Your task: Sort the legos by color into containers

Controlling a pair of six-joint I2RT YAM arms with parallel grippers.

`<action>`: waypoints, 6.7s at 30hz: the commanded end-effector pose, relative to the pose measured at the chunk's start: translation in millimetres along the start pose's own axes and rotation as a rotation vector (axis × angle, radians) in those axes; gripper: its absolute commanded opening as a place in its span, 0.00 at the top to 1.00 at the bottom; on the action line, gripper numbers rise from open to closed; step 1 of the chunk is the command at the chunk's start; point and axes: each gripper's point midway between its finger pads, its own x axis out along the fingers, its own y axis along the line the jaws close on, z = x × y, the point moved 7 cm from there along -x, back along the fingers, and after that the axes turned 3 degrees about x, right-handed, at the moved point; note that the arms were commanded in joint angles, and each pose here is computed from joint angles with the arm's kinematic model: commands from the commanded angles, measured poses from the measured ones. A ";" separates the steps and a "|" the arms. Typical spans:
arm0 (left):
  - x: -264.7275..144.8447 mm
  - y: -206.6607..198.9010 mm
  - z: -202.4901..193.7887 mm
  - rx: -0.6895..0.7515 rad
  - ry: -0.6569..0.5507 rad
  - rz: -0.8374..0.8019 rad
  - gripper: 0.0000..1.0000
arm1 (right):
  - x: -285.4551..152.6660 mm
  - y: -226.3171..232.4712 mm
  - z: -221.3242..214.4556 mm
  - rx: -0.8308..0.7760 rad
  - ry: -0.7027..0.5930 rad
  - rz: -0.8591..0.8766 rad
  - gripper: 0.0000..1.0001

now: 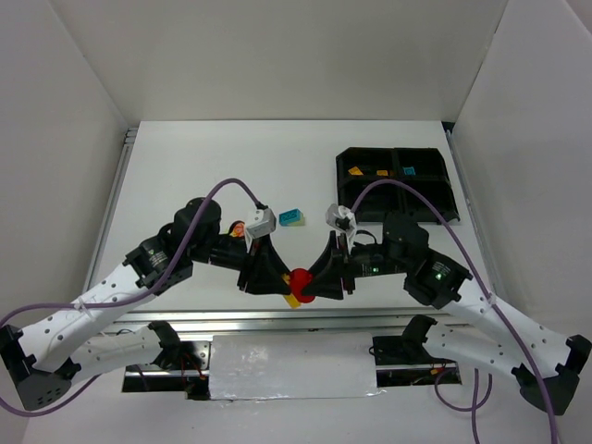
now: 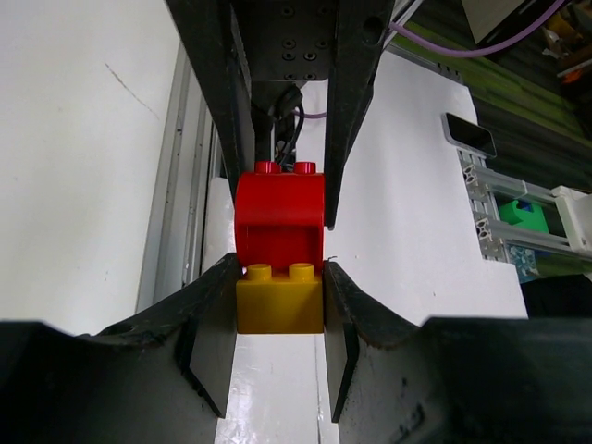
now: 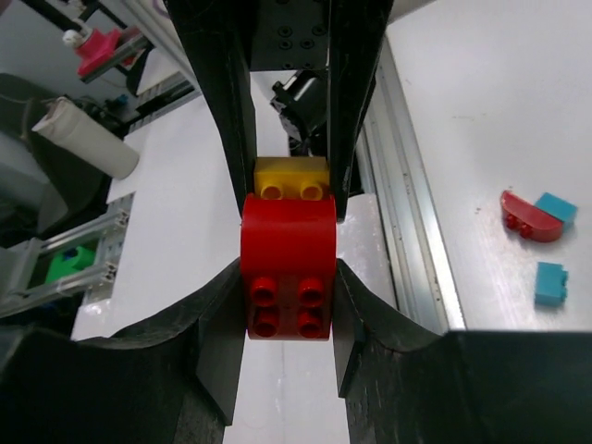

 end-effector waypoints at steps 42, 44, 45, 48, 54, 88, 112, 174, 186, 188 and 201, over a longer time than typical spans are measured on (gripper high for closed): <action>-34.2 20.6 -1.2 -0.015 -0.134 0.472 1.00 | -261.8 -329.6 16.6 0.887 -0.574 -1.926 0.99; -33.8 19.6 -1.2 -0.016 -0.135 0.462 1.00 | -262.6 -333.4 19.4 0.886 -0.577 -1.920 0.99; -33.8 19.8 -1.8 -0.014 -0.135 0.462 1.00 | -263.0 -334.0 20.8 0.886 -0.582 -1.921 0.98; -33.2 20.1 -2.7 -0.018 -0.129 0.460 1.00 | -262.7 -337.7 23.3 0.886 -0.587 -1.910 0.94; -31.9 22.5 -2.7 -0.022 -0.129 0.468 1.00 | -262.6 -345.0 25.1 0.898 -0.568 -1.910 0.37; 3.7 18.5 80.4 -0.076 -0.273 0.063 1.00 | -23.9 -15.3 48.4 -0.069 -0.089 0.260 0.12; -9.3 40.0 110.1 -0.041 -0.385 0.362 0.01 | 1.5 -49.6 59.0 0.063 -0.159 0.088 1.00; -133.8 78.0 -22.7 -0.194 -0.226 1.440 0.01 | 16.1 -273.2 105.6 0.200 0.091 -0.994 0.00; -128.4 80.3 -24.7 -0.194 -0.195 1.408 0.00 | 82.7 -309.1 42.0 0.179 0.317 -1.164 0.01; -127.5 80.8 -25.0 -0.193 -0.188 1.403 0.01 | 85.1 -313.4 30.7 0.144 0.370 -1.130 0.01; -118.8 84.1 -27.3 -0.189 -0.145 1.348 0.00 | 87.8 -337.4 -2.6 -0.167 0.604 -0.915 0.08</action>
